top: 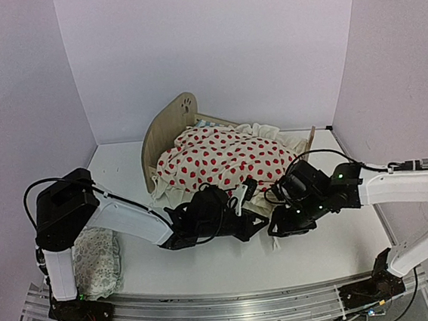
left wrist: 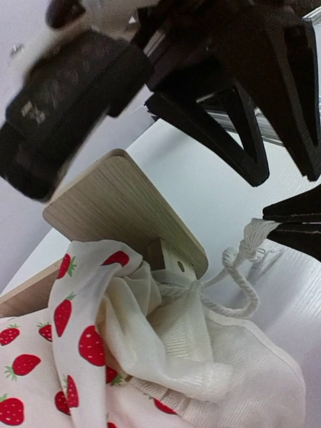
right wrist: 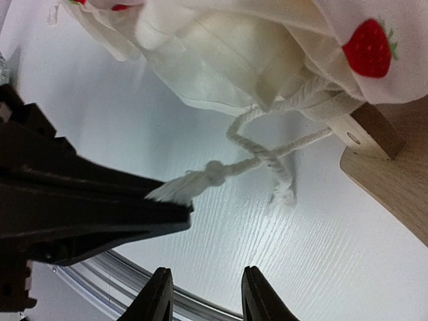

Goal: Set up the pet bed
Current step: Tie the right ropes of the mattress at the bed frame base.

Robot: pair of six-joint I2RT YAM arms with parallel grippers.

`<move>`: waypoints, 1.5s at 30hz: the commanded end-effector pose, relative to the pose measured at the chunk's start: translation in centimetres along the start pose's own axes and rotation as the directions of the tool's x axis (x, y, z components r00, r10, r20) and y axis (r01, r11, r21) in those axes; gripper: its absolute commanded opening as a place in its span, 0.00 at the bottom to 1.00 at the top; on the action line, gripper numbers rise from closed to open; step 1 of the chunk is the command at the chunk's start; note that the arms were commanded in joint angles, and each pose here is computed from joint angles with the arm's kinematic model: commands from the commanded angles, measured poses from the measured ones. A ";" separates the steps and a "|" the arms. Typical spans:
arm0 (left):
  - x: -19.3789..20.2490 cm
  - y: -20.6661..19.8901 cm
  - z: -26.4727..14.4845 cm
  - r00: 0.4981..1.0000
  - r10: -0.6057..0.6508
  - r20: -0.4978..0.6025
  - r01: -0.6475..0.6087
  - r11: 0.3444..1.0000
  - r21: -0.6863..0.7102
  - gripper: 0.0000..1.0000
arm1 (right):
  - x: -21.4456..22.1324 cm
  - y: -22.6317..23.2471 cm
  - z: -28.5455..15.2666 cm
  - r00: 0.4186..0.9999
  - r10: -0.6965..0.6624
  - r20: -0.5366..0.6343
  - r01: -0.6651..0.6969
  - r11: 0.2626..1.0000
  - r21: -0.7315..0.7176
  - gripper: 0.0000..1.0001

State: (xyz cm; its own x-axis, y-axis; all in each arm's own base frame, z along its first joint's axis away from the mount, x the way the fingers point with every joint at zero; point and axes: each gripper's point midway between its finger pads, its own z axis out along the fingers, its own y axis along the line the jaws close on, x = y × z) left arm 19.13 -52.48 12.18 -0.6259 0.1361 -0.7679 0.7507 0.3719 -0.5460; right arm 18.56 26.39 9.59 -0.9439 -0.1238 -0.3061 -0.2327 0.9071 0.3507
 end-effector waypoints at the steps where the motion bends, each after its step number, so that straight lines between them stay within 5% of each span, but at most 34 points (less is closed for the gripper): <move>1: -2.1 -0.7 0.9 0.998 0.050 0.027 -0.051 0.998 0.024 0.00 | -0.4 0.1 -3.1 0.998 -0.046 0.030 0.046 0.999 -0.004 0.37; 8: -2.8 -0.5 2.6 0.995 0.102 -0.004 -0.102 0.995 0.008 0.00 | -1.0 -2.5 -4.9 0.983 -0.107 0.150 0.095 0.992 0.084 0.39; 13: -2.9 -0.1 3.0 0.995 0.098 -0.012 -0.098 0.995 0.001 0.00 | -0.7 -4.0 -4.3 0.946 -0.271 0.180 0.249 0.959 0.138 0.39; 28: -3.1 2.2 2.5 0.997 0.073 -0.026 -0.074 0.996 -0.047 0.00 | -1.5 0.1 -0.7 0.818 -0.552 0.163 0.555 0.831 0.027 0.39; 45: -3.1 2.5 2.5 1.000 0.023 -0.009 -0.024 0.999 -0.034 0.00 | -4.2 -2.9 1.5 0.725 -0.655 0.213 0.601 0.752 0.269 0.45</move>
State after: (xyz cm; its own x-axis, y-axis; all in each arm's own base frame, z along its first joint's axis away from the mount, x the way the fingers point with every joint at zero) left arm 23.17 -53.79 11.75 -0.6087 0.1838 -0.7718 0.7581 0.4218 -0.4974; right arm 21.75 25.19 7.65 -0.5412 -0.5863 -0.6028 -0.7018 0.7098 -0.0602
